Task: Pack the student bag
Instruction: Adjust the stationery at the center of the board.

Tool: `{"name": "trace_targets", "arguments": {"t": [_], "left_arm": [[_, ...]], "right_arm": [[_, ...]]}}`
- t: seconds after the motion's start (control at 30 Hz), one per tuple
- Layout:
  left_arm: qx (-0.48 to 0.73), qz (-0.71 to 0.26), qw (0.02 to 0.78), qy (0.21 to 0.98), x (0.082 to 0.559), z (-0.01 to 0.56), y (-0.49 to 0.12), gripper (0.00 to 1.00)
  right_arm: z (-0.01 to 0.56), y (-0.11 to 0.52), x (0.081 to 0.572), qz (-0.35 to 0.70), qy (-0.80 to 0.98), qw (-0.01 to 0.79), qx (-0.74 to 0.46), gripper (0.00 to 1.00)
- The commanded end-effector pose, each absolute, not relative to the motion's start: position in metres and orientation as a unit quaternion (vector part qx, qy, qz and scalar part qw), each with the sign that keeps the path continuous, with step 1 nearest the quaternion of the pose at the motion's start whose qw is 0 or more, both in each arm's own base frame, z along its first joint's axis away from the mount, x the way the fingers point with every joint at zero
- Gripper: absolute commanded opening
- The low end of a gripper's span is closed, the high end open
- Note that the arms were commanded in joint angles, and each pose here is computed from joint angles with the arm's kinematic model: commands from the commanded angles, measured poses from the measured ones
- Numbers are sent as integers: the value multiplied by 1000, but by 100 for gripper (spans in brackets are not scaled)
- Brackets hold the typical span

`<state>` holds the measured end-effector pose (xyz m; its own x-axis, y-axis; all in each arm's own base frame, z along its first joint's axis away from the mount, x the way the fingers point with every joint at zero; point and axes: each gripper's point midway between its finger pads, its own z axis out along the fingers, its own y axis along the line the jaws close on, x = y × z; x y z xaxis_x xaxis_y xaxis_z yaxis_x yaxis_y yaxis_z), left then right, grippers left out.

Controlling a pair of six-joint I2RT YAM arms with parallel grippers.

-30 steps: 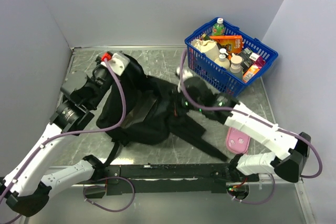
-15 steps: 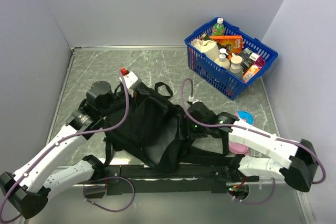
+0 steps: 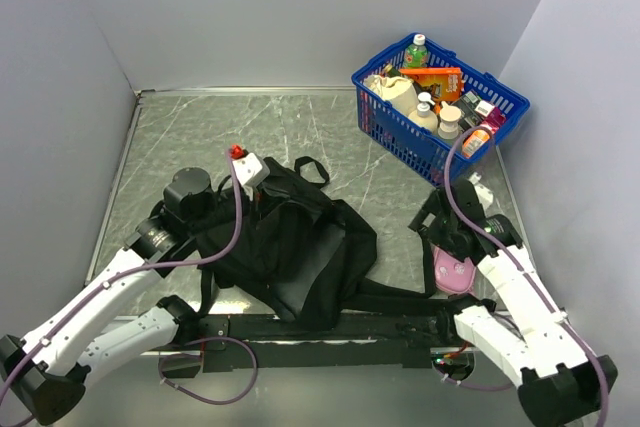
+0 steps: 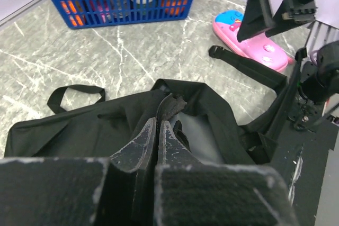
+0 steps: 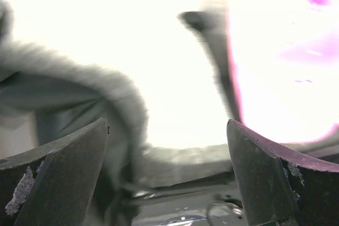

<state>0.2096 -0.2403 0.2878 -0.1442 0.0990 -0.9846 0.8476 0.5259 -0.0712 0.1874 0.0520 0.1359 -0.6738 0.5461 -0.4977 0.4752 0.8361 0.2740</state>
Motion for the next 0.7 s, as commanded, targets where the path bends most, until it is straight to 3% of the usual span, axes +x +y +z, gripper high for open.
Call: {"name": "trace_targets", "arguments": {"t": [0.0,0.3,0.43,0.67], "left_arm": [[375,-359,545,658,193,289,-244,1],[379,-357,540,661,183,284,-238,1],[379,-361,537,662,182,281,-239,1],[372,-358,546,659,185,281,-238,1]], "right_arm": [[129,18,179,16,894,273,355,100],[96,-45,197,-15,862,241,447,100],[100,-61,221,-15,858,288,425,100],[77,-70,241,-29,882,250,399,100]]}}
